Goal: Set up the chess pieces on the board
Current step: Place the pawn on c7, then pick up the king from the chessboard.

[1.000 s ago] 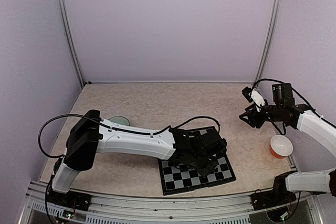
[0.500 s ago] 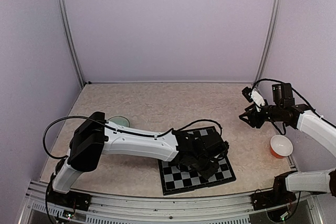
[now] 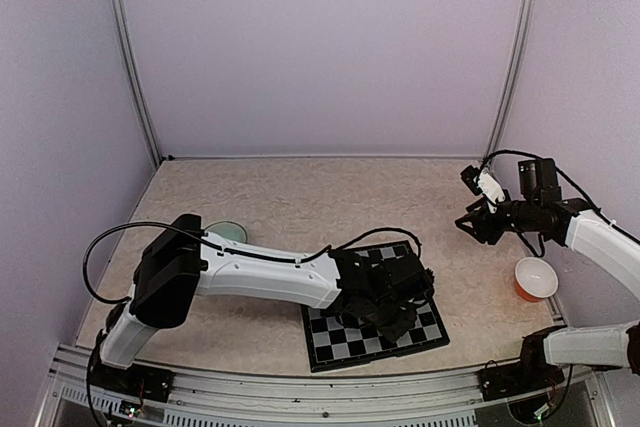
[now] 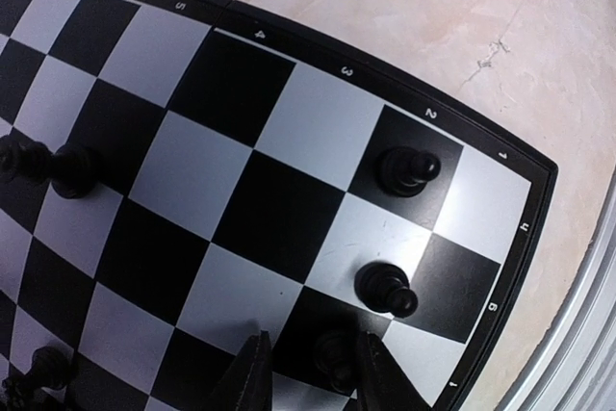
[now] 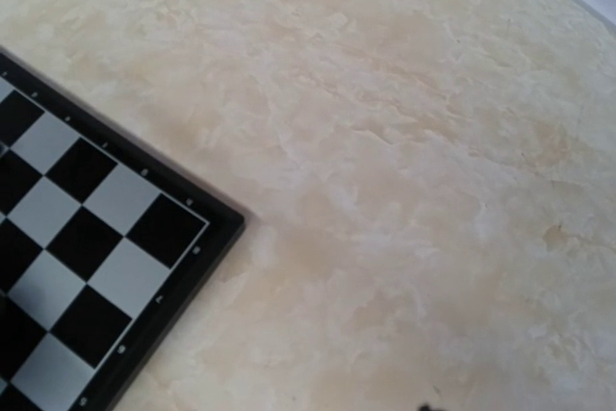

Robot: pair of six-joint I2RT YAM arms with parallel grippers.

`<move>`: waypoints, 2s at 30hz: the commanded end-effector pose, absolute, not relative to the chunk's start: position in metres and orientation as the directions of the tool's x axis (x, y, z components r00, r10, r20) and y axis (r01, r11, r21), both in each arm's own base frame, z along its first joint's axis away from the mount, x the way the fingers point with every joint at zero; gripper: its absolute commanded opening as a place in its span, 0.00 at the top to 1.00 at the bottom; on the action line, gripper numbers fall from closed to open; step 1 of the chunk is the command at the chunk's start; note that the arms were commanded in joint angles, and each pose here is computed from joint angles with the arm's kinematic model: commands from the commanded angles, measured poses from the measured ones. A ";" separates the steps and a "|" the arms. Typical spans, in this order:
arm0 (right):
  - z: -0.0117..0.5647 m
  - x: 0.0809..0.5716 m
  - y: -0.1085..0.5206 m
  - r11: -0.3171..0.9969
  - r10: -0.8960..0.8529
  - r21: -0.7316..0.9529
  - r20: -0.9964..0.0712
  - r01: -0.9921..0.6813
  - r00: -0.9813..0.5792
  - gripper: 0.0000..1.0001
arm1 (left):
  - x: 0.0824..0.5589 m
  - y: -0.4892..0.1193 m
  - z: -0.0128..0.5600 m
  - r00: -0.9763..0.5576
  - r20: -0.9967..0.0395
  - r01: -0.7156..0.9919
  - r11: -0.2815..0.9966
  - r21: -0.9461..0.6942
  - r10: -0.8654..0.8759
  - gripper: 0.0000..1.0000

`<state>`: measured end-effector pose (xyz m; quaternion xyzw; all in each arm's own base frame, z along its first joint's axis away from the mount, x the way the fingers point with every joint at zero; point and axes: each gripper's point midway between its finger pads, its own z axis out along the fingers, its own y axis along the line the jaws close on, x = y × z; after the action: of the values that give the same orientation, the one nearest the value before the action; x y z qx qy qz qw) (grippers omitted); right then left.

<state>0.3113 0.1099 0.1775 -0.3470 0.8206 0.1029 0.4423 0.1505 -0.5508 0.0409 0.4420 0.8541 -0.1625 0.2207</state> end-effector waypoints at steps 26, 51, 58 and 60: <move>0.173 0.308 0.108 0.736 -0.477 -0.123 -0.792 -0.666 -0.382 0.52 | 0.256 -0.544 0.090 -0.562 -0.656 0.708 0.703 -0.068 0.504 0.56; 0.170 0.309 0.108 0.735 -0.482 -0.121 -0.786 -0.668 -0.388 0.52 | 0.259 -0.556 0.068 -0.564 -0.644 0.728 0.679 -0.093 0.517 0.91; 0.169 0.309 0.108 0.733 -0.483 -0.121 -0.785 -0.669 -0.388 0.52 | 0.243 -0.553 0.096 -0.512 -0.668 0.743 0.669 -0.030 0.539 0.96; 0.169 0.309 0.108 0.734 -0.483 -0.120 -0.784 -0.669 -0.389 0.52 | 0.233 -0.553 0.103 -0.496 -0.672 0.751 0.660 -0.014 0.550 0.96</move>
<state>0.3111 0.1100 0.1747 -0.3484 0.8222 0.1035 0.4379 0.2489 -0.5495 0.0589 0.3701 0.8677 -0.1520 0.2949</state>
